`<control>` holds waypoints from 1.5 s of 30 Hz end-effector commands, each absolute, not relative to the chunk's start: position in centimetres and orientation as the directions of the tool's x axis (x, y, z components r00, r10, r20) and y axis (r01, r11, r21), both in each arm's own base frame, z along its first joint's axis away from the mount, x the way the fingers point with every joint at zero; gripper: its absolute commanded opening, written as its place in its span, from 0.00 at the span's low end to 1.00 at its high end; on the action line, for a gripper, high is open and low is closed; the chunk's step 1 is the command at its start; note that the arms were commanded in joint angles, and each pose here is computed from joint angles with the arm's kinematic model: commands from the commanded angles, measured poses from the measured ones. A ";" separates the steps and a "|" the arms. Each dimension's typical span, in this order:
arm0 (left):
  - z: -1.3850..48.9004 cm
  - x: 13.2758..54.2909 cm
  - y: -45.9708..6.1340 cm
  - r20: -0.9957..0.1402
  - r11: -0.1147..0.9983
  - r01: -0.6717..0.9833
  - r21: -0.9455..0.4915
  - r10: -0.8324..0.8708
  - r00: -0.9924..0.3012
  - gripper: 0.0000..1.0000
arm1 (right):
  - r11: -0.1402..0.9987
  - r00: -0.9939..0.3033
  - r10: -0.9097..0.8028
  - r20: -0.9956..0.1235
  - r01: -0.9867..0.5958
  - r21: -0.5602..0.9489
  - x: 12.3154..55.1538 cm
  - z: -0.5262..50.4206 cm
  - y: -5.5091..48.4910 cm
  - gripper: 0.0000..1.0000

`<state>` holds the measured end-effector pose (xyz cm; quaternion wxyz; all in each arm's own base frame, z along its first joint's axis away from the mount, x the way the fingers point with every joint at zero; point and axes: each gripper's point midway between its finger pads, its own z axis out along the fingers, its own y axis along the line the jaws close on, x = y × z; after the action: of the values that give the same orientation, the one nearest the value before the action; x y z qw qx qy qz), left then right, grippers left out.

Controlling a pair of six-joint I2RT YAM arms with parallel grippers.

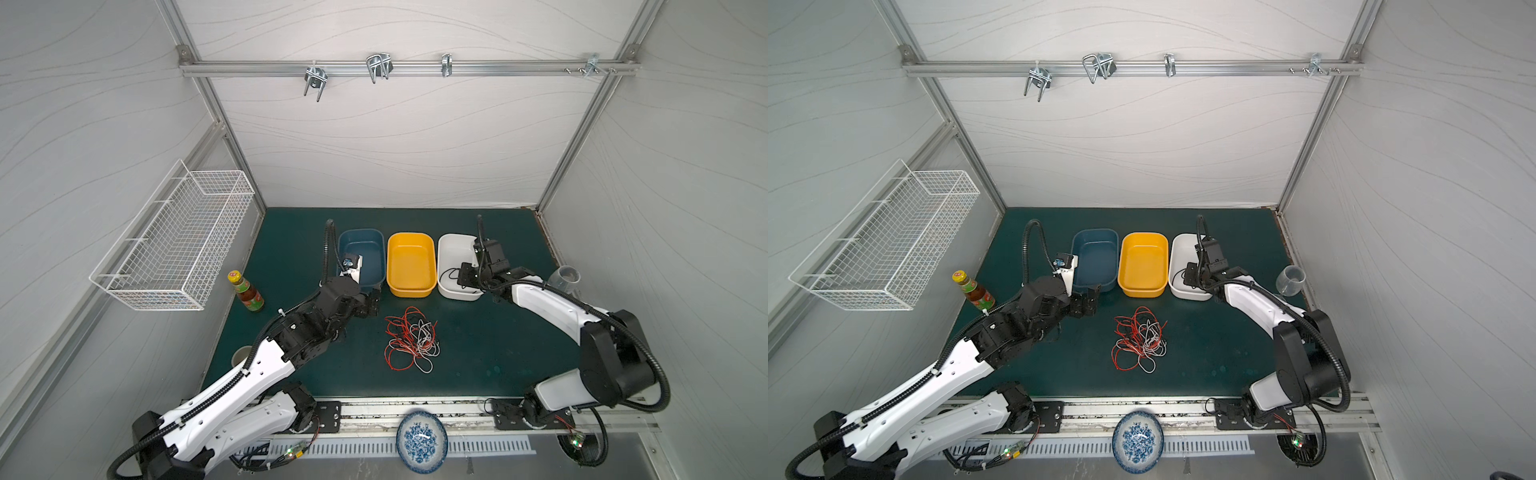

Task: Untangle and sort cables by color
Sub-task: Place the cable in the container, then pick up the cable.

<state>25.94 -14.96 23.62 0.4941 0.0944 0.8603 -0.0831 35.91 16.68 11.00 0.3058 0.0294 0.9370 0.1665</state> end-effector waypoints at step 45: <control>23.6 26.0 -16.5 -0.842 0.957 0.288 -0.040 0.123 -0.525 0.99 | 0.832 -0.827 -0.229 -0.513 -0.440 0.338 18.6 12.1 25.5 0.49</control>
<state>25.75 -15.84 21.66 0.4588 0.1171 0.8776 -0.0751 19.69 25.64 12.62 0.2267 -0.1911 0.9254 0.2362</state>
